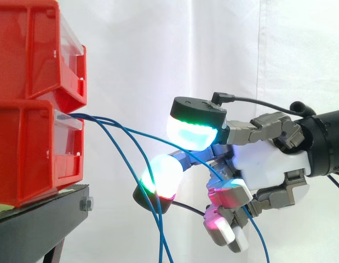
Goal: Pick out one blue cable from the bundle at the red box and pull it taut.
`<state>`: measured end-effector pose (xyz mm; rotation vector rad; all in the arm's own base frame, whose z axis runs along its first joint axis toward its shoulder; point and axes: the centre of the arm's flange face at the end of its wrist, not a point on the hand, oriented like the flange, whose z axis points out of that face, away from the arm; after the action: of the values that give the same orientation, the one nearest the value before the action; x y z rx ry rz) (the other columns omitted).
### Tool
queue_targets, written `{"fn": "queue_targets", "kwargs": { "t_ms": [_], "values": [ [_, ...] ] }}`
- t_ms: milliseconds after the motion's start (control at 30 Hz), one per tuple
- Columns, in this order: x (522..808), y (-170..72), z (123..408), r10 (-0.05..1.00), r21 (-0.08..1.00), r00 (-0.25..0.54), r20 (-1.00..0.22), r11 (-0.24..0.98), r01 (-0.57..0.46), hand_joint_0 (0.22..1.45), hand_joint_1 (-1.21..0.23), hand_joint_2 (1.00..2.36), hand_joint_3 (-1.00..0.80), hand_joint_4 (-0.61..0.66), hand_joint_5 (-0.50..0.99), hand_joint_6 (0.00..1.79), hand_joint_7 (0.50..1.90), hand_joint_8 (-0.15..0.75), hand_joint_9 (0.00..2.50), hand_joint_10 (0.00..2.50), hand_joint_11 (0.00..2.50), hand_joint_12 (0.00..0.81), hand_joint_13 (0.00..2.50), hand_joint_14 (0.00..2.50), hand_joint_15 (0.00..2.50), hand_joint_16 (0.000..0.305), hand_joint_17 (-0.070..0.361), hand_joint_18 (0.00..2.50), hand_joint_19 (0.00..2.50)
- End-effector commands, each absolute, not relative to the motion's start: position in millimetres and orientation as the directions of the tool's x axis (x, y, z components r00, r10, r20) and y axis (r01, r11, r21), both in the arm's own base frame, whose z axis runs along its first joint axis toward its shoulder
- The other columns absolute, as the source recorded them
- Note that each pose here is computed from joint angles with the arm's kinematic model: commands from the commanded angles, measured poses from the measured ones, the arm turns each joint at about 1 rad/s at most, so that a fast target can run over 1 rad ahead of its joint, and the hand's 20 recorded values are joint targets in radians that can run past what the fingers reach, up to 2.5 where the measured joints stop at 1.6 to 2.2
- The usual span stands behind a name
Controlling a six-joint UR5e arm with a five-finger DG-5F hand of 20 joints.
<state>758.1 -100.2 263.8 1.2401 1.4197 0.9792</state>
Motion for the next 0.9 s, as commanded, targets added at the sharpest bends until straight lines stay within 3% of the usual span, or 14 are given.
{"fn": "queue_targets", "kwargs": {
  "t_ms": [0, 867],
  "values": [
    [758.0, -100.7, 263.6, 0.988, 0.967, -0.005, -0.157, 0.154, 0.204, 0.56, -0.52, 1.01, -0.44, 0.02, -0.11, 0.92, 0.67, 0.286, 1.40, 0.03, 0.89, 0.356, 1.08, 0.02, 0.62, 0.051, 0.116, 0.97, 0.72],
    [757.4, -99.4, 263.1, 0.989, 0.967, -0.007, -0.149, 0.147, 0.209, 0.63, -0.76, 1.02, -0.20, -0.05, -0.10, 0.95, 0.69, 0.271, 1.38, 0.03, 0.92, 0.340, 1.07, 0.02, 0.63, 0.047, 0.107, 0.95, 0.70]
  ]
}}
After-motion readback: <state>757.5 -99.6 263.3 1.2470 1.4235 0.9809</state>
